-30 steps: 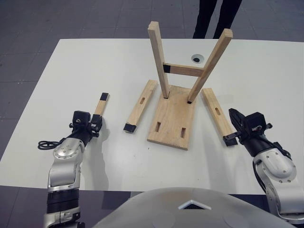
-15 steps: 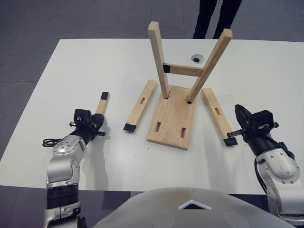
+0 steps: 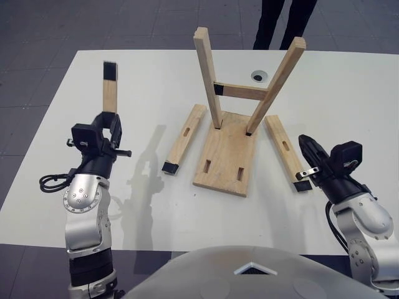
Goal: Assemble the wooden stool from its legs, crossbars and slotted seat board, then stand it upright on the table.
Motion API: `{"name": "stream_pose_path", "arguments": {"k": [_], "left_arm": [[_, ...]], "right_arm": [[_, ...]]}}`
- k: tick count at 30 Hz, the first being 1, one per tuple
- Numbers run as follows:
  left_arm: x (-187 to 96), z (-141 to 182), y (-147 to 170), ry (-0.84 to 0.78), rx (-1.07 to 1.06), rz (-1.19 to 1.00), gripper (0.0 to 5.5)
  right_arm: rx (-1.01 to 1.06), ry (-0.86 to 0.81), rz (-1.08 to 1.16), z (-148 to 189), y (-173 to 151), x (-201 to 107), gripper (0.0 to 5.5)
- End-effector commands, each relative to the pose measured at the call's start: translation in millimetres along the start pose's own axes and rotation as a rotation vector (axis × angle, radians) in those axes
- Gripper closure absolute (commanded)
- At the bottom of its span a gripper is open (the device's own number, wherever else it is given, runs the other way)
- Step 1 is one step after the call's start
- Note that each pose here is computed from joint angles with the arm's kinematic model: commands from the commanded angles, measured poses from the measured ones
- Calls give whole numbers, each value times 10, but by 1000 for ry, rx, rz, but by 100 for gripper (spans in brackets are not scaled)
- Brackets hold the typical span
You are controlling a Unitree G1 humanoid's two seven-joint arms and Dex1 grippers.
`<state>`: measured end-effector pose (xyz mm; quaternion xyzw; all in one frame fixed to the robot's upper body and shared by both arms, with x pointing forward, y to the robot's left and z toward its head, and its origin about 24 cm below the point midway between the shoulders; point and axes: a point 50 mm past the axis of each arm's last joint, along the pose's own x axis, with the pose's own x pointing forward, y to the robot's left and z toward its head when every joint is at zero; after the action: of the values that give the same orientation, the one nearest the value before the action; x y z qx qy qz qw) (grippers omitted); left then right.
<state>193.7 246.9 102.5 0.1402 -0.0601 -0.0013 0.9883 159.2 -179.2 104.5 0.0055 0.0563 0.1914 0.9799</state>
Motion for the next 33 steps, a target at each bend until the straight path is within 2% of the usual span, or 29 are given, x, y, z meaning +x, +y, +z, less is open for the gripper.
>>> {"name": "stream_pose_path", "arguments": {"k": [1,4,8,15,19,24,33], "left_arm": [[-44,128,-76,-140,55,-91,419],[-109,172,-192,-194,35,-203,419],[-256,313,-439,-278,-40,-400,419],[-412,377,-854,-315,-98,-650,419],[-409,324,-1133,-313,-152,-726,419],[-428,279,-1336,-297,-195,-756,419],[-476,325,-1592,-313,-282,-798,419]], "right_arm": [[148,-21,116,63,63,25,540],[247,-36,177,103,62,30,540],[282,-90,294,242,141,15,540],[339,-129,419,354,274,16,427],[377,-130,479,376,364,40,355],[419,-151,559,445,484,58,270],[459,-181,587,491,584,151,266]]}}
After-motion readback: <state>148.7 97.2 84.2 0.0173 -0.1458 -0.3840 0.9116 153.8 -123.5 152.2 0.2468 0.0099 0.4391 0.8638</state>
